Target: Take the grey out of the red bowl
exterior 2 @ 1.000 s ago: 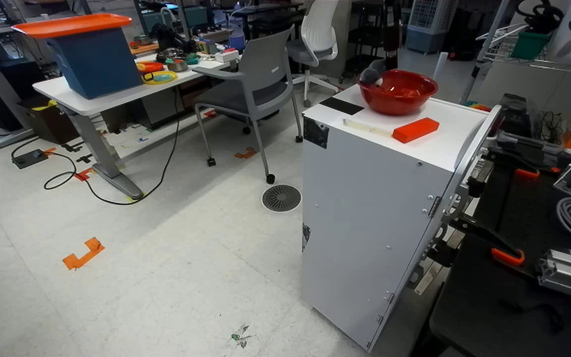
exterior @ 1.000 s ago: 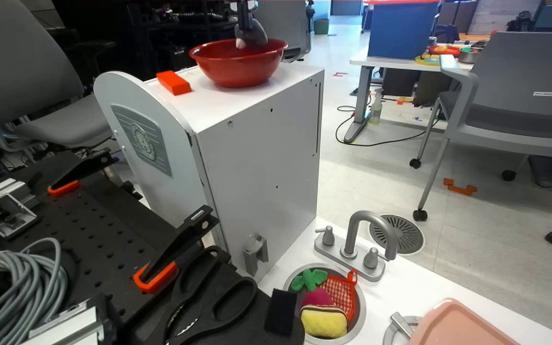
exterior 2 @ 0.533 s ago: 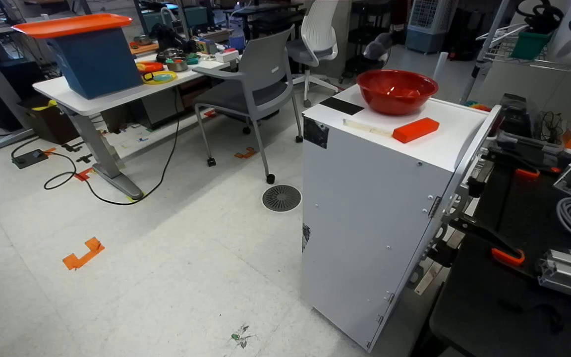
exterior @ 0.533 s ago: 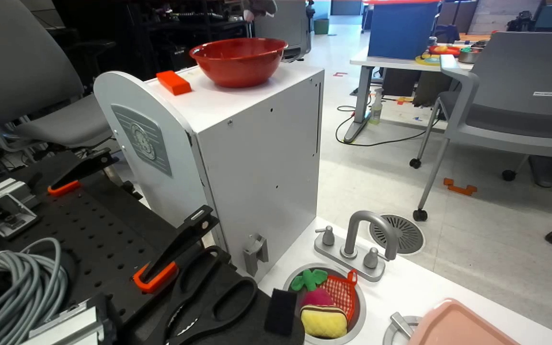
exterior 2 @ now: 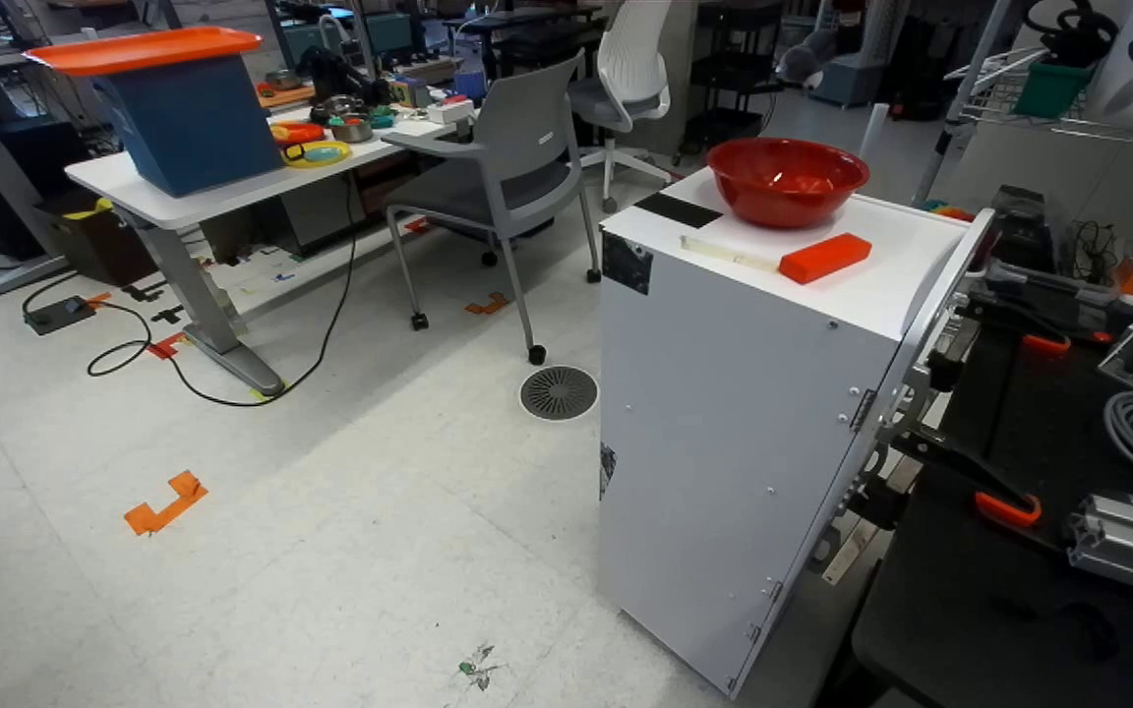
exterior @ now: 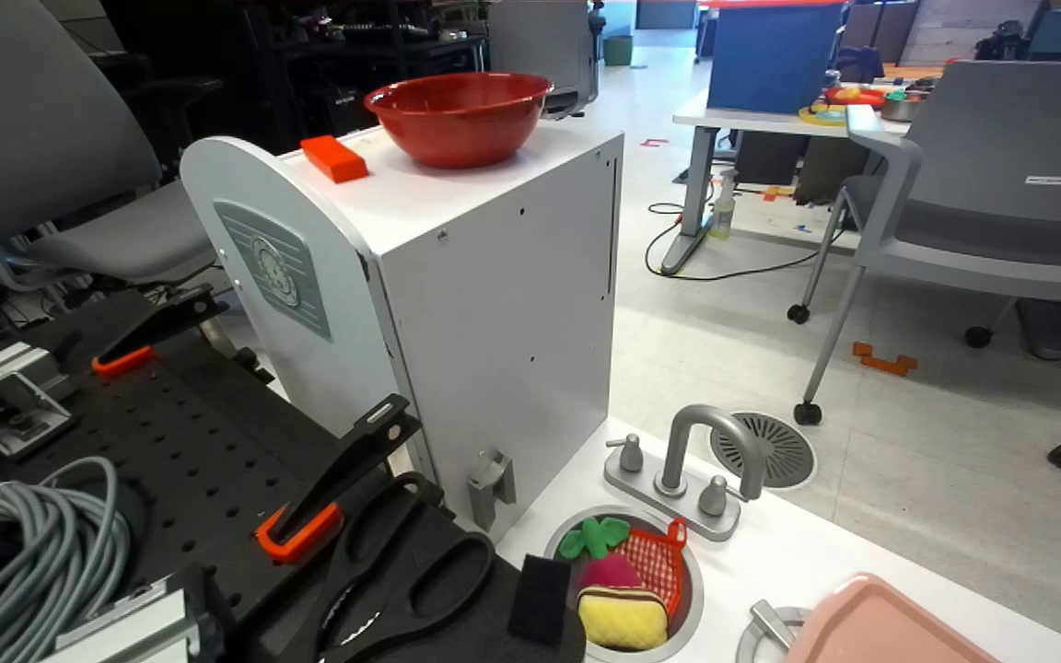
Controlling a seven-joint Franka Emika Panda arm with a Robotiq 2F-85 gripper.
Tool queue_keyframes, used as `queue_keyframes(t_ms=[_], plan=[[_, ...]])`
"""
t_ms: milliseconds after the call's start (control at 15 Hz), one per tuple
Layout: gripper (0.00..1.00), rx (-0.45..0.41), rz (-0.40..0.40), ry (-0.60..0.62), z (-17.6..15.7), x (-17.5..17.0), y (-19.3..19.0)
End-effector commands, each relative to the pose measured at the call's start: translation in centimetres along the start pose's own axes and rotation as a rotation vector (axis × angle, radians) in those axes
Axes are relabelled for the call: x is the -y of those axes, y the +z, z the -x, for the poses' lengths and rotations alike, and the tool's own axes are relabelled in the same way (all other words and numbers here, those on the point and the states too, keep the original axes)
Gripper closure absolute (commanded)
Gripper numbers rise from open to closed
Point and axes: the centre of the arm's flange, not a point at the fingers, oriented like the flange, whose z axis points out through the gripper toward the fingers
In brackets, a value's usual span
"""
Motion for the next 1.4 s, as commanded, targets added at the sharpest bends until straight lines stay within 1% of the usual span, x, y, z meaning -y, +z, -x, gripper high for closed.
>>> queue_keyframes(t_ms=[0,333,600,800,933,1333], plan=[[0.99,-0.038,0.011,0.13,3.9,-2.6,-0.8],[0.99,-0.039,-0.018,0.311,7.9,-7.0,0.2],[0.99,-0.012,-0.046,0.412,10.0,-9.5,2.4],[0.99,0.015,-0.066,0.45,10.8,-10.4,3.9],[0.99,0.026,-0.064,0.461,11.1,-10.7,4.2],[0.99,0.01,-0.037,0.507,11.6,-12.0,2.7]])
